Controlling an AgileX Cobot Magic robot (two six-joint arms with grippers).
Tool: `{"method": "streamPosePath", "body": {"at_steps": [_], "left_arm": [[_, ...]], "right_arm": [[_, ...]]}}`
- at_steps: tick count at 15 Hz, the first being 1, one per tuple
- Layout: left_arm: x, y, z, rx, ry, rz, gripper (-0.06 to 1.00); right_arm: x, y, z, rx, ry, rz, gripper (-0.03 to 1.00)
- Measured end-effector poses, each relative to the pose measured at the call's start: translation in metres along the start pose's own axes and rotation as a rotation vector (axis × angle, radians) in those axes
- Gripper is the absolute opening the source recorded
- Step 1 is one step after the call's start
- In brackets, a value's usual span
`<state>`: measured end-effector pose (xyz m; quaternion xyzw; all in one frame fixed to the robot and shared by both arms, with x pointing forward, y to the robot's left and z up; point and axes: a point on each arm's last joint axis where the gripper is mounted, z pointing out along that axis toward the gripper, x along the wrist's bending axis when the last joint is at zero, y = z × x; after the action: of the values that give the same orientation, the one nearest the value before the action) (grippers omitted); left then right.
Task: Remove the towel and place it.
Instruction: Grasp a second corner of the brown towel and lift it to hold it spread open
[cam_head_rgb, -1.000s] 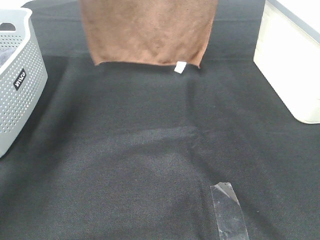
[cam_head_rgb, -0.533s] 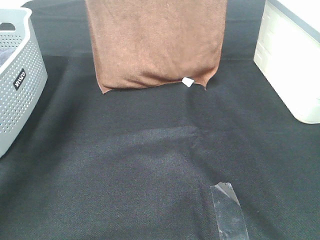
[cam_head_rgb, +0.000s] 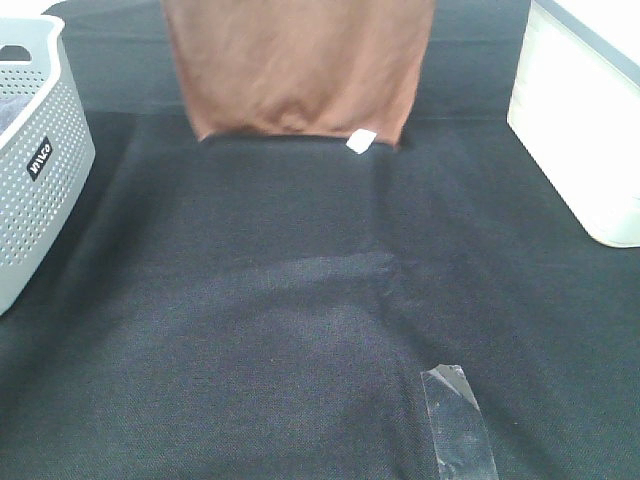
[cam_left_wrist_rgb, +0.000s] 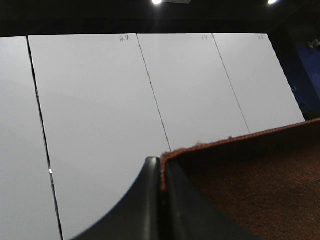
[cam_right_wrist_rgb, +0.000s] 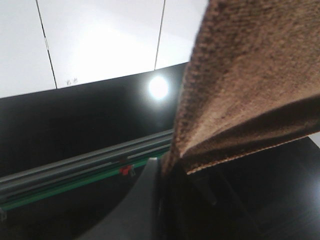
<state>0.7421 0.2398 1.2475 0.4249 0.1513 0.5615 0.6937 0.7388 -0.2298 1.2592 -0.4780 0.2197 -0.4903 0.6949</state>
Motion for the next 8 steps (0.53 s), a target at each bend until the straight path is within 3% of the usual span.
{"method": "streamPosePath", "body": {"at_steps": [4,6,8], "left_arm": [[0.002,-0.004,0.0,-0.021,0.021,-0.056,0.0],[0.002,-0.026,-0.005,0.044,0.011,-0.169,0.0],[-0.005,-0.052,-0.013,0.172,-0.066,-0.184,0.0]], "right_arm": [[-0.001,0.0,0.0,0.003,-0.013,-0.004,0.0],[-0.002,0.007,0.001,-0.008,-0.034,-0.001,0.0],[0.002,0.013,0.0,-0.019,-0.029,-0.022,0.0]]}}
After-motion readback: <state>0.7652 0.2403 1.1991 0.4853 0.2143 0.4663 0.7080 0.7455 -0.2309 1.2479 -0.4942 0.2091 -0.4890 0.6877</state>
